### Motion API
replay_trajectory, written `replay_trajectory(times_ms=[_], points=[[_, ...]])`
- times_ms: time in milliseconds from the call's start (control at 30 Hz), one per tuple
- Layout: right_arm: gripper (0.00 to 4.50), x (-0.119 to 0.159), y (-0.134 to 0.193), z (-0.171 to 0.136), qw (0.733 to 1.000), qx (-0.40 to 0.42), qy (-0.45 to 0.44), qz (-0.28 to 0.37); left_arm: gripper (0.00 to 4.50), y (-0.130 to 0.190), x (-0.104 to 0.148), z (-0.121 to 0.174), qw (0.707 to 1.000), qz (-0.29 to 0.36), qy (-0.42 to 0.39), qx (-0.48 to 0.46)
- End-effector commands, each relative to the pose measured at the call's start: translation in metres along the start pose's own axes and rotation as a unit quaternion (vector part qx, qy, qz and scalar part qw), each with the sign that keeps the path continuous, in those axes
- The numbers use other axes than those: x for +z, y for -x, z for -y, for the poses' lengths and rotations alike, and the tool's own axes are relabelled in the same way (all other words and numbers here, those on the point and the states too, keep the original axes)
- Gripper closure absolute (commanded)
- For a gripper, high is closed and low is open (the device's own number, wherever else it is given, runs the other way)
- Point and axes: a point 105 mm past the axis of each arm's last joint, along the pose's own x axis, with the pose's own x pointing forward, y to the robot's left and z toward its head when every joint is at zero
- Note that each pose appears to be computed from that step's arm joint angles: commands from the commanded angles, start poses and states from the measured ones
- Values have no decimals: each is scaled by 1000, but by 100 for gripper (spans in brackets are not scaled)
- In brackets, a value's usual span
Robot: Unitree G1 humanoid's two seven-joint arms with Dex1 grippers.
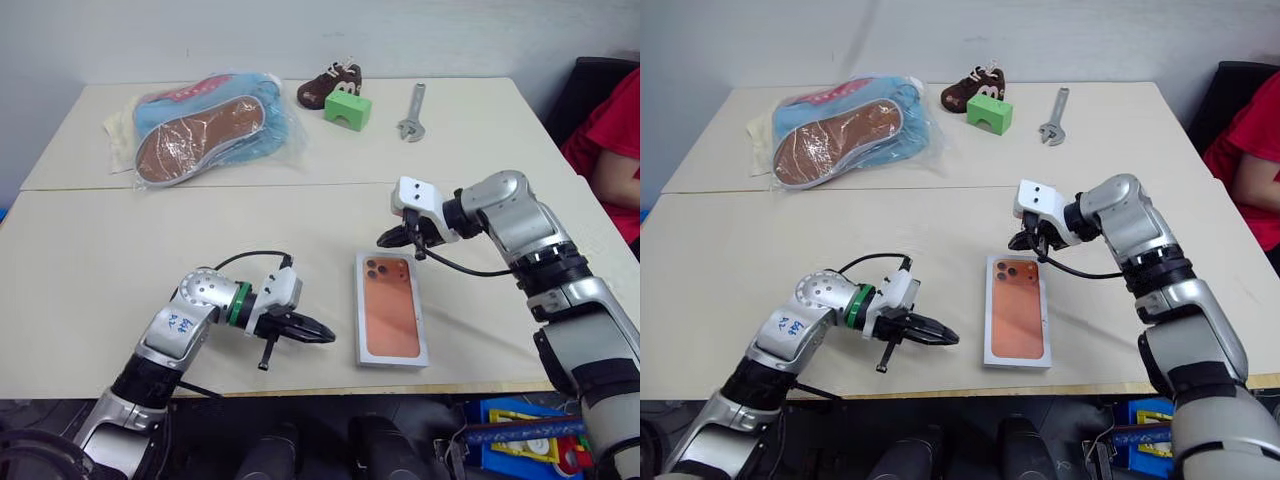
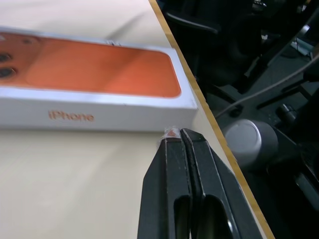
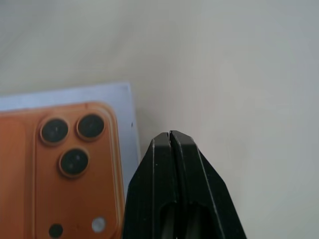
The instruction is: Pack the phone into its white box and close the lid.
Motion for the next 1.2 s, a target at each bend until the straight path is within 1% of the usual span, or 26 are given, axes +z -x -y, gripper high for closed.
replay_trajectory(times_ms=[33, 100, 200, 267, 333, 400, 467, 533, 633, 700, 800, 867, 933, 1033, 1133, 1200], points=[[448, 36, 39, -19, 995, -23, -20, 96, 450, -5, 16, -12, 999, 44, 3, 16], [448, 29, 47, -52, 991, -4, -60, 116, 450, -12, 23, -24, 996, 70, 19, 42], [448, -1, 42, -100, 991, -9, -98, 91, 450, -29, 21, -35, 996, 65, 9, 56], [448, -13, 37, -117, 990, -23, -118, 79, 450, -38, 17, -41, 996, 56, -2, 65], [448, -28, 25, -125, 987, -56, -141, 59, 450, -49, 10, -56, 995, 32, -4, 94], [448, -40, 15, -128, 985, -82, -148, 35, 450, -58, 3, -61, 995, 6, -14, 95], [448, -57, 7, -131, 986, -98, -131, -9, 450, -63, -7, -59, 996, -29, -14, 78], [448, -68, 4, -134, 986, -103, -126, -32, 450, -66, -14, -58, 996, -52, -15, 68], [448, -69, 7, -132, 982, -120, -147, -18, 450, -60, -21, -55, 996, -68, -8, 59], [448, -67, 17, -126, 977, -134, -166, -1, 450, -46, -23, -53, 996, -68, 3, 61], [448, -74, 28, -124, 974, -137, -178, -8, 450, -27, -26, -47, 995, -69, 7, 68], [448, -79, 29, -122, 974, -141, -176, -9, 450, -16, -24, -42, 995, -58, 10, 78], [448, -75, 28, -117, 973, -147, -177, 13, 450, -9, -18, -38, 995, -35, 13, 88], [448, -57, 29, -108, 970, -149, -182, 55, 450, 6, -5, -23, 996, 8, 28, 89], [448, -47, 42, -107, 975, -135, -166, 68, 450, 24, -6, -6, 995, 6, 38, 90], [448, -44, 63, -102, 976, -131, -162, 69, 450, 46, -11, 6, 993, -6, 55, 102]])
